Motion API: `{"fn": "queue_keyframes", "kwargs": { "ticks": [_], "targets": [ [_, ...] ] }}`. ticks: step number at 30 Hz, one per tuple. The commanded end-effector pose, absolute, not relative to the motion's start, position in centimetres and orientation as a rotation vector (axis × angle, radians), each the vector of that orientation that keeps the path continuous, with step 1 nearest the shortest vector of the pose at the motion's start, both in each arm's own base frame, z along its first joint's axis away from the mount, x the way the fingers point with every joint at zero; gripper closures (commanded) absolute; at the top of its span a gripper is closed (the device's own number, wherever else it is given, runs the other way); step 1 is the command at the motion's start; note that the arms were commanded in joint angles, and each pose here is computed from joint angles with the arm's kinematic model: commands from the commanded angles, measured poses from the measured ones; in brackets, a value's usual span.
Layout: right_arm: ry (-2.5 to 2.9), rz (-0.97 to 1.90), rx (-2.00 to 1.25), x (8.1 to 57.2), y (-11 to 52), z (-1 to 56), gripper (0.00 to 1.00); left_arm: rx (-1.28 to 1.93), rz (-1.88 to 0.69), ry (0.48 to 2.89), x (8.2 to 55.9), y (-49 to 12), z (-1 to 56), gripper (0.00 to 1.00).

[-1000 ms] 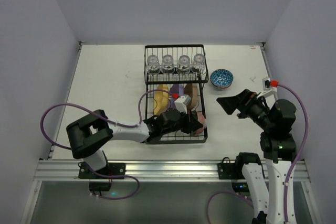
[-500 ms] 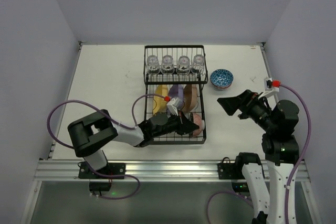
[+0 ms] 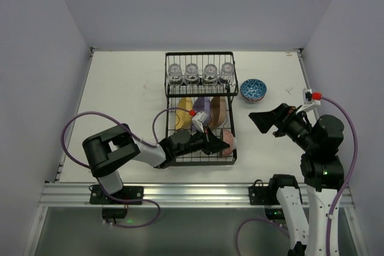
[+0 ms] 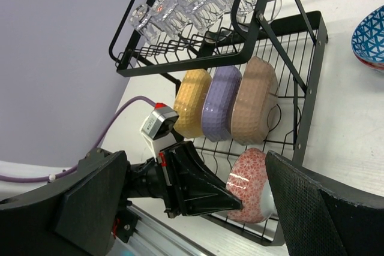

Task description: Unload the mixed dishes from the dish rack

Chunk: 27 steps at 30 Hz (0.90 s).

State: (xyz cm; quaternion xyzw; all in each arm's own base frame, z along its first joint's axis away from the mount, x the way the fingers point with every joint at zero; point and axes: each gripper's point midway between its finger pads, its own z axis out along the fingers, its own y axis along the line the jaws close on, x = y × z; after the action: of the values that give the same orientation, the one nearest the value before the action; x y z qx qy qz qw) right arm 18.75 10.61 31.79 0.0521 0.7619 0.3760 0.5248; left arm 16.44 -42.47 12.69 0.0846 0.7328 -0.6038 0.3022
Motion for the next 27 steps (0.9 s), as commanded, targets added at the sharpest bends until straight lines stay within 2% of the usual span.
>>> {"fn": "queue_keyframes", "kwargs": {
  "ticks": [1,15,27],
  "targets": [
    [1.790,0.890,0.087,18.2,10.7,33.3,0.01,0.335,-1.782,1.596,15.2,-43.1,22.2,1.00],
    [1.792,0.914,0.095,18.9,10.9,32.9,0.01,0.552,-1.814,1.378,12.6,-42.4,25.6,1.00],
    [1.794,0.930,0.080,18.6,11.1,32.6,0.01,0.276,-1.840,1.329,14.8,-40.6,25.8,1.00]
  ]
}}
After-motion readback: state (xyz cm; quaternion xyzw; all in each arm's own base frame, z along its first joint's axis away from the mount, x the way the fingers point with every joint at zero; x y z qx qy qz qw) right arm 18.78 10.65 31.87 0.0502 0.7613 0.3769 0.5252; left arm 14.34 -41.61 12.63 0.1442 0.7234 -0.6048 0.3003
